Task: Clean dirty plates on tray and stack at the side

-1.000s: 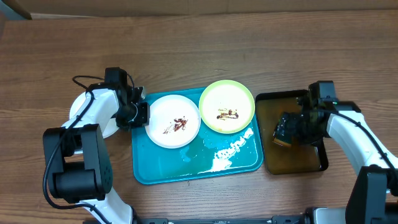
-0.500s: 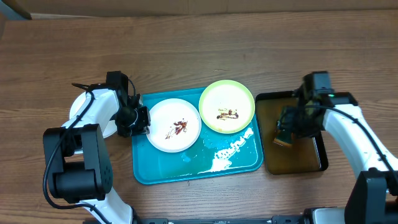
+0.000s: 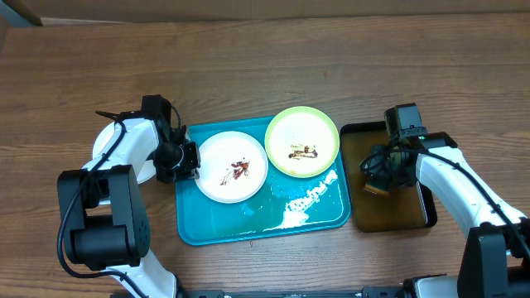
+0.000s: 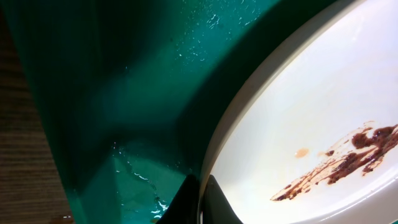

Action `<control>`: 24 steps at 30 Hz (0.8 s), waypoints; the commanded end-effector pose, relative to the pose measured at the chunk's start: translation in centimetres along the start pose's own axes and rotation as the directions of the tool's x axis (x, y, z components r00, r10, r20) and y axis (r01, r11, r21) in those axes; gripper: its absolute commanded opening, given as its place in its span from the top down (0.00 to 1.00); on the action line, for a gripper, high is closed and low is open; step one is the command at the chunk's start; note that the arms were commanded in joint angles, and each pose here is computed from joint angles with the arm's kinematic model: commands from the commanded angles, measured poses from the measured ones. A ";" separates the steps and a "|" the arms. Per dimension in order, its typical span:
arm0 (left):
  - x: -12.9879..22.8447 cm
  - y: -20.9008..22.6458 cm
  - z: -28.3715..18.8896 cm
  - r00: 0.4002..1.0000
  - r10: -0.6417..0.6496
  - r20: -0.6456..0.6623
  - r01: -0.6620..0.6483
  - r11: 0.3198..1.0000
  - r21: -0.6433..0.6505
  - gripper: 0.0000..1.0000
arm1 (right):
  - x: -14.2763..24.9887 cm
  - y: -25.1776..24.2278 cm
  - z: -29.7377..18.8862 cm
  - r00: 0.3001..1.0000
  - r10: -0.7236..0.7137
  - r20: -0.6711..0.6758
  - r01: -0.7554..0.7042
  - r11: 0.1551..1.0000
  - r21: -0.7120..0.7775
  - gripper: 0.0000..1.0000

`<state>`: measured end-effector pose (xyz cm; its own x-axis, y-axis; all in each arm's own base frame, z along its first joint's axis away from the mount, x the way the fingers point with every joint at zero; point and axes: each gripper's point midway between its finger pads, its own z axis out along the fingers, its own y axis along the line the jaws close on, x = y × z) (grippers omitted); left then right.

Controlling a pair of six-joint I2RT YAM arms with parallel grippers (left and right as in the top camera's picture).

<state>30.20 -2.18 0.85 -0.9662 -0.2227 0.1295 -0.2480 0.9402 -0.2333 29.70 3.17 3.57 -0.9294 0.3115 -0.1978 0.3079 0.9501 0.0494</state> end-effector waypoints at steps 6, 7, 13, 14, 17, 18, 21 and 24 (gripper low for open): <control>0.6 -0.3 0.8 0.999 -0.015 -0.032 0.015 1.000 0.001 0.96 | 1.5 -0.5 1.8 0.999 0.032 -0.012 -0.032 0.999 -0.001 0.44; 0.6 -0.3 0.8 0.999 -0.015 -0.031 0.015 1.000 0.001 0.96 | 1.6 -0.3 2.0 0.999 0.032 -0.012 -0.032 0.999 -0.015 0.44; 0.6 -0.3 0.8 0.999 -0.016 -0.034 0.016 1.000 0.001 0.96 | 1.4 0.0 3.2 0.998 0.049 0.035 -0.047 0.998 -0.051 0.77; 0.6 -0.3 0.8 0.999 -0.016 -0.034 0.016 1.000 0.001 0.96 | 1.4 0.0 3.3 0.998 0.049 0.037 -0.047 0.998 -0.050 0.83; 0.7 -0.3 0.8 0.999 -0.017 -0.037 0.017 1.000 0.000 0.96 | 1.6 -0.8 3.5 0.996 0.078 0.046 -0.077 0.997 -0.012 0.94; 0.7 -0.3 0.8 0.999 -0.017 -0.036 0.017 1.000 0.000 0.96 | 1.6 -1.0 3.5 0.996 0.078 0.044 -0.078 0.997 -0.006 0.96; 0.7 -0.2 0.8 0.999 -0.016 -0.036 0.016 1.000 0.000 0.96 | 1.7 -1.0 3.4 0.997 0.075 0.036 -0.075 0.997 -0.003 0.96; 0.7 -0.2 0.8 0.999 -0.016 -0.037 0.016 1.000 0.000 0.96 | 1.5 -0.3 2.5 0.999 0.036 0.010 -0.036 0.999 -0.027 0.96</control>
<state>30.09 -2.39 0.86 -0.9671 -0.2168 0.1334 -0.2432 0.9416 -0.2329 28.76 3.27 0.38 -0.9046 0.3649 -0.2204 0.3542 0.9310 0.0880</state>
